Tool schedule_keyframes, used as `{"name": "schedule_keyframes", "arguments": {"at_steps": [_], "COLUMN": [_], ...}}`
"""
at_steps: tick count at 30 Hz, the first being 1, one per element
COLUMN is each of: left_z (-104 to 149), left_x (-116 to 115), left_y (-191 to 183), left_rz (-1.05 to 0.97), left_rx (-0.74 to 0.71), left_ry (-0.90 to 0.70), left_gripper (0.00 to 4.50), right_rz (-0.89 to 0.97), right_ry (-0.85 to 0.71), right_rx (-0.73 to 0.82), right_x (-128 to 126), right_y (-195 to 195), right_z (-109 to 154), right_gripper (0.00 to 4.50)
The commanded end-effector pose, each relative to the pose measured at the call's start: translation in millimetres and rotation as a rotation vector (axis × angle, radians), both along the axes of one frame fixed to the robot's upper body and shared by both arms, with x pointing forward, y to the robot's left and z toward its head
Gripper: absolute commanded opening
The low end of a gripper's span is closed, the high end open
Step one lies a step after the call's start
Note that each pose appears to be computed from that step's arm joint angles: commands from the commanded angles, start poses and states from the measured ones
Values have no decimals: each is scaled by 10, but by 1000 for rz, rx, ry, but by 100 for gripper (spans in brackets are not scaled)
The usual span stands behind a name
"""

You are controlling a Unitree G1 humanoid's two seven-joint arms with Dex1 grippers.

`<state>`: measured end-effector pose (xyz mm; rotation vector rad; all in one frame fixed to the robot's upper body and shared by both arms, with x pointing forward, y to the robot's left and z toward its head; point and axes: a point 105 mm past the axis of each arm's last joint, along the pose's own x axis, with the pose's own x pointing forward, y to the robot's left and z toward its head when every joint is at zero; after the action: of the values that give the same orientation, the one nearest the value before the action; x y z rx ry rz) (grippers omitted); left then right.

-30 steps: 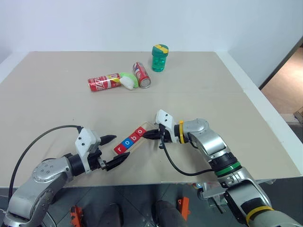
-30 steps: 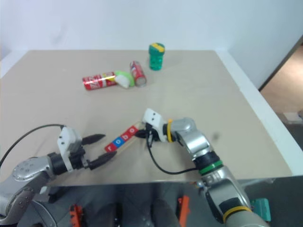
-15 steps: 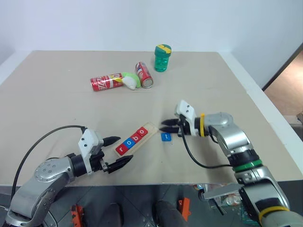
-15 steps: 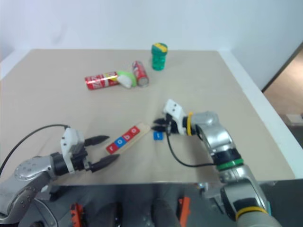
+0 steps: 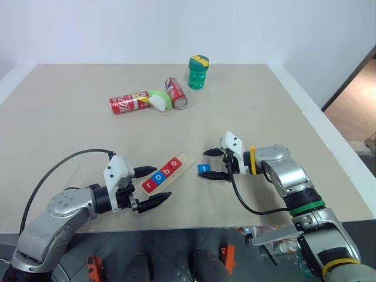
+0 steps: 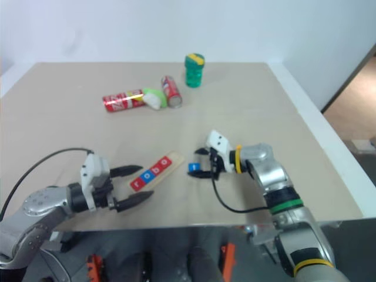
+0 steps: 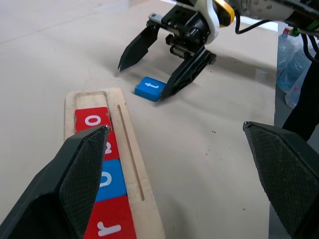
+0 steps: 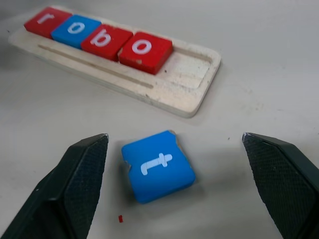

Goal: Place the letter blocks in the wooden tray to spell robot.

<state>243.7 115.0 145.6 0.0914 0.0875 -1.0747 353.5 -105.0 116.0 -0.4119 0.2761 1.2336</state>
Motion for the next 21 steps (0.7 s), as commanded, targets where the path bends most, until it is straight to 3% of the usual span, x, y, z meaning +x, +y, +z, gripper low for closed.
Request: {"name": "schedule_keyframes", "arguments": {"at_steps": [1, 9, 12, 21], "left_z": [64, 123, 166, 159], "left_x": [-2, 146, 216, 233], "left_y": [3, 151, 203, 210], "left_rz": [6, 166, 248, 316], "left_rx": [-13, -62, -90, -108], "left_ry": [-23, -67, -101, -121], "left_gripper": [450, 450, 450, 450], "right_rz": [-5, -28, -81, -188], "right_ry": [-64, -71, -83, -135], "right_rx": [86, 224, 224, 200], "right_x": [67, 130, 243, 570], "right_y": [62, 374, 550, 787], "right_z": [256, 528, 473, 473], "right_gripper": [448, 448, 365, 46]}}
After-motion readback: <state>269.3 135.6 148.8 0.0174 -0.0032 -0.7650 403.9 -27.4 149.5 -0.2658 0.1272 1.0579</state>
